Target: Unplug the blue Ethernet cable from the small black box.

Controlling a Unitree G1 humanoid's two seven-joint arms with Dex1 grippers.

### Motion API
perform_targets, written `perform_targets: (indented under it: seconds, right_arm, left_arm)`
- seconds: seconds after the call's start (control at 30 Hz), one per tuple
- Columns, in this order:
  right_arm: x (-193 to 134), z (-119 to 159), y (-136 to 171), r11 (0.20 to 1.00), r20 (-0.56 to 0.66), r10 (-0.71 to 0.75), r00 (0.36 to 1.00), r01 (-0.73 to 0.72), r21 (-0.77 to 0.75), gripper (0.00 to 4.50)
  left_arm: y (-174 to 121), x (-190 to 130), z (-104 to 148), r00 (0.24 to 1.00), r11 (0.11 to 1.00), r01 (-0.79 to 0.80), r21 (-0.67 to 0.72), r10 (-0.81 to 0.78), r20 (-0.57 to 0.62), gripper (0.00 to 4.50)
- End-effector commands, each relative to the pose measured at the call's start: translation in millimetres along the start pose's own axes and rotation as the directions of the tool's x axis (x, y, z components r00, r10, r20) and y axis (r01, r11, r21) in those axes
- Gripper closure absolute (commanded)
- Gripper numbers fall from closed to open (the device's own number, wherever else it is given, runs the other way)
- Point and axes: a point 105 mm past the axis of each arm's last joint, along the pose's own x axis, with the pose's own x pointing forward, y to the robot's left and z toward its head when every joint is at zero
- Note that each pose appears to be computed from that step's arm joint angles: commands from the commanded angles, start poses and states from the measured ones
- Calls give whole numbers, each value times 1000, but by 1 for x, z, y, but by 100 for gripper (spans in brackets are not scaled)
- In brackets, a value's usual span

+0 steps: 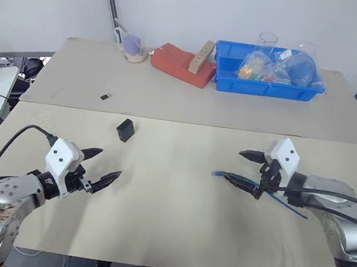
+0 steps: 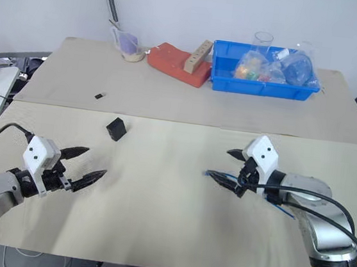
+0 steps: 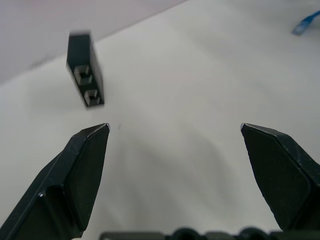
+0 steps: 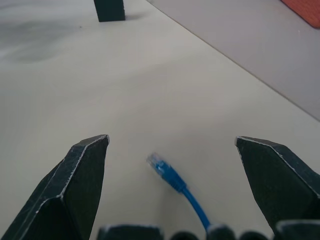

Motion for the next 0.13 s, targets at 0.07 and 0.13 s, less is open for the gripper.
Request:
perform_targets:
  seconds: [0.07, 0.13]
  right_arm:
    - [-6, 15, -2, 996, 61, -47, 997, 52, -69, 0]
    - [-6, 14, -2, 996, 61, -52, 997, 56, -70, 0]
  left_arm:
    - [-2, 6, 10, 1000, 1000, -8, 23, 7, 22, 3]
    - [-2, 7, 10, 1000, 1000, -3, 16, 3, 27, 3]
